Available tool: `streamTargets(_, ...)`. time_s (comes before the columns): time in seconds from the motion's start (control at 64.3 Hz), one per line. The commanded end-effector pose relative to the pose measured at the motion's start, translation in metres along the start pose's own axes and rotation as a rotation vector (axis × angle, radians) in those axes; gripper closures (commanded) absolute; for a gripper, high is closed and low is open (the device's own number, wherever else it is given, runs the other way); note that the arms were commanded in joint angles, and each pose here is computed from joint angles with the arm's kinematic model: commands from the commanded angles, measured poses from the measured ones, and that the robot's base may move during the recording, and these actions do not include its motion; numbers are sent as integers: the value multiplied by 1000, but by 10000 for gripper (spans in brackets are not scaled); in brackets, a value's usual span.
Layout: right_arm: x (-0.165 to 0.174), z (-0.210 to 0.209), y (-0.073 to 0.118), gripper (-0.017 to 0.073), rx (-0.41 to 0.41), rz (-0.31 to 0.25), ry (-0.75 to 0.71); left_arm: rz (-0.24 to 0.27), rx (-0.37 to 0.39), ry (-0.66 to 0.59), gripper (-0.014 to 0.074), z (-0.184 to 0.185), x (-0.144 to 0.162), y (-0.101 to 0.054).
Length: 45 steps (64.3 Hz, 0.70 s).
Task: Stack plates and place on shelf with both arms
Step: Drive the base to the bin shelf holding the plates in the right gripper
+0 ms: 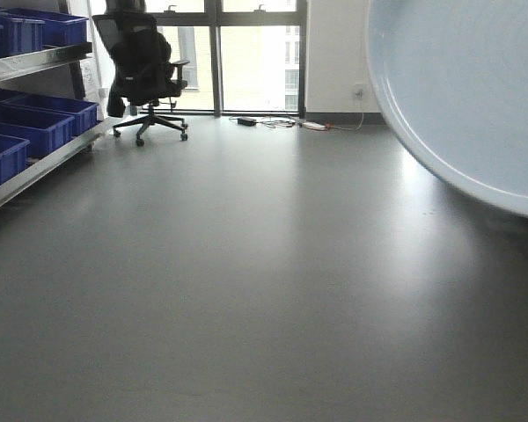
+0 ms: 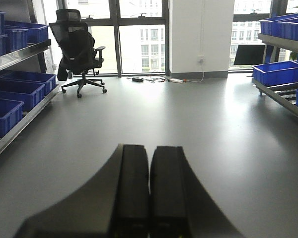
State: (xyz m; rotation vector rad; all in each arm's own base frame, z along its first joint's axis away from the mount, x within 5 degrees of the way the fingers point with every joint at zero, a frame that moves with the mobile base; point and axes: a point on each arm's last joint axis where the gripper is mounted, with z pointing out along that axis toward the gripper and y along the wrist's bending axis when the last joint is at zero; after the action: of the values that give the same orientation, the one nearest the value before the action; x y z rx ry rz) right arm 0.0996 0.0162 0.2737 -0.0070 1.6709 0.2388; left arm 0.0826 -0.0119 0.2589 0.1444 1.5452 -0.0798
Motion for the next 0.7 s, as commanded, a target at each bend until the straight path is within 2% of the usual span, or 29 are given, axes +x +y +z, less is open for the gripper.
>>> streamTargets(0.0,-19,0,0,529,8,0,-127,-11,-15,-105,512,1,-17,2)
streamTargets(0.684,-19,0,0,529,8,0,-127,-11,-15,-103,512,1,-17,2)
